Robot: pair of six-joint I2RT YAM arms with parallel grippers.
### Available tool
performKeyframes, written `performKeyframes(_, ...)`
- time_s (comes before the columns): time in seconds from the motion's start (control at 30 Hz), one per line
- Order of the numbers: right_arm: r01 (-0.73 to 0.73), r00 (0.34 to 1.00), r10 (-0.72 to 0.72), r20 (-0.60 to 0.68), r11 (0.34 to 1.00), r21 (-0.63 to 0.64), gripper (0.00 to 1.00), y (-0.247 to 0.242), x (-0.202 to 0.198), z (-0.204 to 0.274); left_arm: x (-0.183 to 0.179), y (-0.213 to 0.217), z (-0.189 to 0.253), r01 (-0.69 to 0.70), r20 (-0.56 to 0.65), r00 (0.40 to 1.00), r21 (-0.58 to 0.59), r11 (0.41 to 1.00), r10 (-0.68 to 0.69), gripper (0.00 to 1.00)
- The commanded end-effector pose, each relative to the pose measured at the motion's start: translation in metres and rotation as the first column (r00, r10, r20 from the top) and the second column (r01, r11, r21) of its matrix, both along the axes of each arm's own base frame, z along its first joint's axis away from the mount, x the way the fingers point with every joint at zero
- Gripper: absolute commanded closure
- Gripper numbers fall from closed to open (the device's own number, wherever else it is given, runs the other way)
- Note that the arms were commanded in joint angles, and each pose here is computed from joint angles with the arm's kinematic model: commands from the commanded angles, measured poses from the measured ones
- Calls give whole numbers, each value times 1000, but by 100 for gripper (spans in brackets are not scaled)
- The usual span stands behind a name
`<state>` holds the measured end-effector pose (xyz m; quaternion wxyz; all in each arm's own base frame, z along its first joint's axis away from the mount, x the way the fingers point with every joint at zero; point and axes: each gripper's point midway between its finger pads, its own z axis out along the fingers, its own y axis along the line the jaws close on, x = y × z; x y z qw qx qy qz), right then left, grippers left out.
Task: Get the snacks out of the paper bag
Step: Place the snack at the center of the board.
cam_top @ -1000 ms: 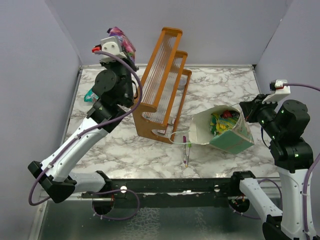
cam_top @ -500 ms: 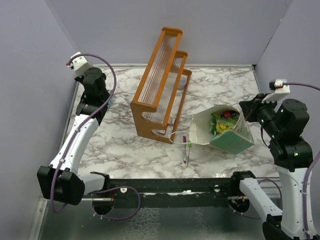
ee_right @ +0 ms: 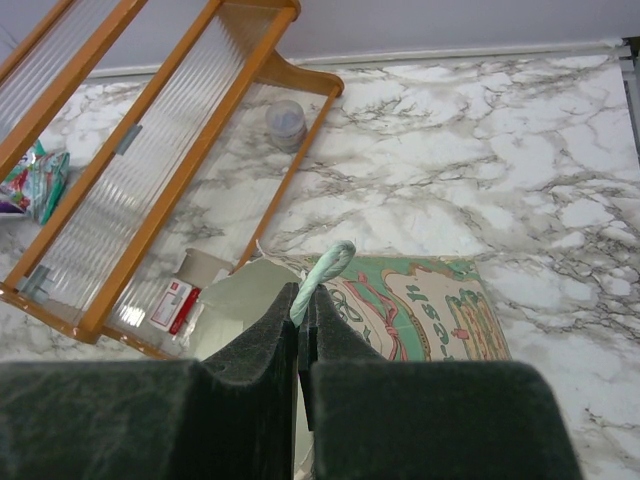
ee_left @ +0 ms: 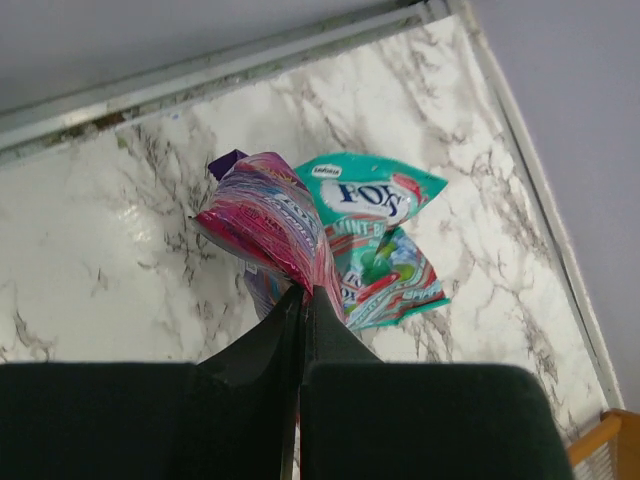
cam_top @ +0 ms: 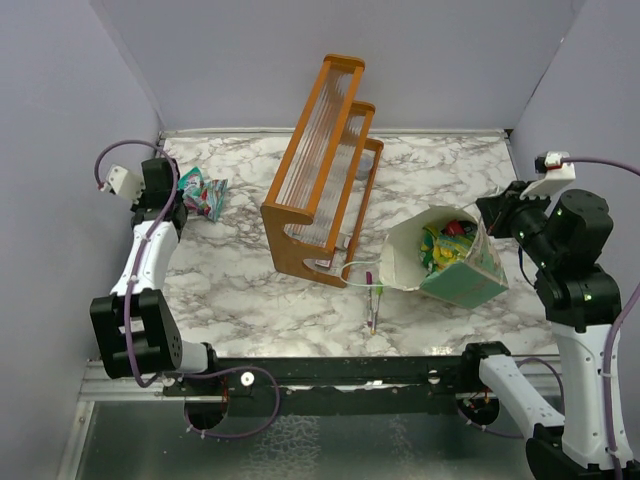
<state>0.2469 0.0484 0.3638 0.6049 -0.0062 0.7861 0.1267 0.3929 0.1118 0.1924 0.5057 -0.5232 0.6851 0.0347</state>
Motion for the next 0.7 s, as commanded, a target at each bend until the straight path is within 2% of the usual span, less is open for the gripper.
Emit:
performKeyframes(0.0,-17,996,17,85,1000,-4,99,3,5,24,-2,-6,-18,-47,46,997,-193,980,57,100)
performKeyframes(0.1,-15,996,15,82,1000,-4,99,3,7,23,-6,3,-33,-94,17,995,-212,973,100,97)
performKeyframes(0.17,-16,997,16,81,1000,-4,99,3,9,21,-7,3,-44,-101,-25,995,-229,968,98,84)
performKeyframes(0.3,-19,997,20,79,1000,-4,99,4,9,22,-4,-1,-60,-100,-90,993,-277,956,77,71)
performKeyframes(0.43,-16,996,16,84,1000,-5,99,3,7,22,0,0,-56,-84,-66,996,-290,953,68,32)
performKeyframes(0.5,-13,996,14,84,1000,-9,99,3,6,21,0,1,-51,-82,-54,996,-282,956,69,17)
performKeyframes(0.6,-8,997,8,81,1000,-11,99,2,7,20,-2,4,-42,-90,-43,996,-260,961,82,2)
performKeyframes(0.67,-9,996,10,83,1000,-11,98,2,7,21,-2,8,-30,-88,-15,996,-233,968,86,1)
